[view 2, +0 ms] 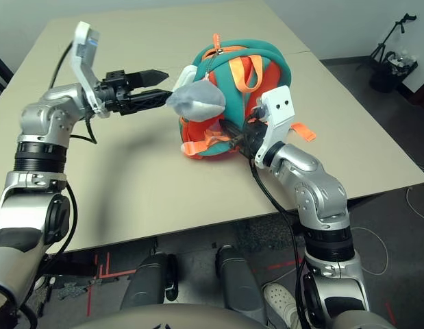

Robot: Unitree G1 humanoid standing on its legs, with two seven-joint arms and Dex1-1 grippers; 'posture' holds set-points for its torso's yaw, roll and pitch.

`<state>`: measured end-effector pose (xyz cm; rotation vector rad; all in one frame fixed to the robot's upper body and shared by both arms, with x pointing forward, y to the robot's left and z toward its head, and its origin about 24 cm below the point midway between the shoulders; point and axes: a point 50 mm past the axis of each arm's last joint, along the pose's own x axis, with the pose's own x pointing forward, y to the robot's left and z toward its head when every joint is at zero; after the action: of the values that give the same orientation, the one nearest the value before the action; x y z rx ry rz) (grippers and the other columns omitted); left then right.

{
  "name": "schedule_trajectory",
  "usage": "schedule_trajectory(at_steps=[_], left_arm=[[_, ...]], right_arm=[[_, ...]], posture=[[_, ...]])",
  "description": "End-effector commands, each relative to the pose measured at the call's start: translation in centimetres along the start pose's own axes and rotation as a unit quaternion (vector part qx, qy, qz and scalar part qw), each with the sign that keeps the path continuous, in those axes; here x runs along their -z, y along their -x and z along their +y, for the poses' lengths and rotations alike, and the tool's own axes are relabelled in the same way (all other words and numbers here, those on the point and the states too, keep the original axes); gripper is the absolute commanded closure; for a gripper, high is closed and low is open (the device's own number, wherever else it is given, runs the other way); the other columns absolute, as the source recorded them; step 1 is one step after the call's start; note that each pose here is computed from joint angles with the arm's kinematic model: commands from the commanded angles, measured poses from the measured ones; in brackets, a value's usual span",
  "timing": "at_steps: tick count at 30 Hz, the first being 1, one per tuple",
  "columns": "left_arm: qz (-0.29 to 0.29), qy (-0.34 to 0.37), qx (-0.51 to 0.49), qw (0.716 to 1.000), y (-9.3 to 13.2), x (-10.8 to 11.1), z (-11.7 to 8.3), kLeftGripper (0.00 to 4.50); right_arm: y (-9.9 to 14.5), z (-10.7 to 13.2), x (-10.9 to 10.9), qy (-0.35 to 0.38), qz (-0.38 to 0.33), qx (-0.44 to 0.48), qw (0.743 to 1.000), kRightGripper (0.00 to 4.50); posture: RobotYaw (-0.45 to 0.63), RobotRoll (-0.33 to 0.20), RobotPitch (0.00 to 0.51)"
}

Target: Put the pencil case into the backpack and zip it.

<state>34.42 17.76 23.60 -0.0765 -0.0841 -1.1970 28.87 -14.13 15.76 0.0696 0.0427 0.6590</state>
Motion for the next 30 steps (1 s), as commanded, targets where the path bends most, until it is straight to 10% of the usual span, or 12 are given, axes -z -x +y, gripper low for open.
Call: schedule_trajectory(at_steps=[1, 7, 19, 30], left_arm=[[-0.011, -0.009, -0.028, 0.999, 1.0, -0.4, -0.2, 0.00], [-0.009, 0.006, -0.057, 0.998, 1.3, 0.9, -0.4, 0.00], [-0.022, 0.058, -0.078, 0.995, 0.0, 3.4, -1.0, 4.50], [-0.029, 0.058, -0.072, 0.995, -2.5, 4.4, -0.5, 4.50]], right_arm=[[-0.5, 0.7, 0.2, -0.003, 0.002, -0.028, 1.000, 3.93], [-0.7, 0.8, 0.3, -0.005, 0.002, -0.029, 1.000, 3.93], [-0.6, 0.7, 0.3, -0.005, 0.002, -0.027, 1.000, 3.93], [-0.7, 0.7, 0.0, -0.003, -0.003, -0.023, 1.000, 3.93]], posture=[[-0.11, 0.000, 0.106], [-0.10, 0.000, 0.111], [-0.11, 0.000, 0.108], [-0.12, 0.000, 0.107]])
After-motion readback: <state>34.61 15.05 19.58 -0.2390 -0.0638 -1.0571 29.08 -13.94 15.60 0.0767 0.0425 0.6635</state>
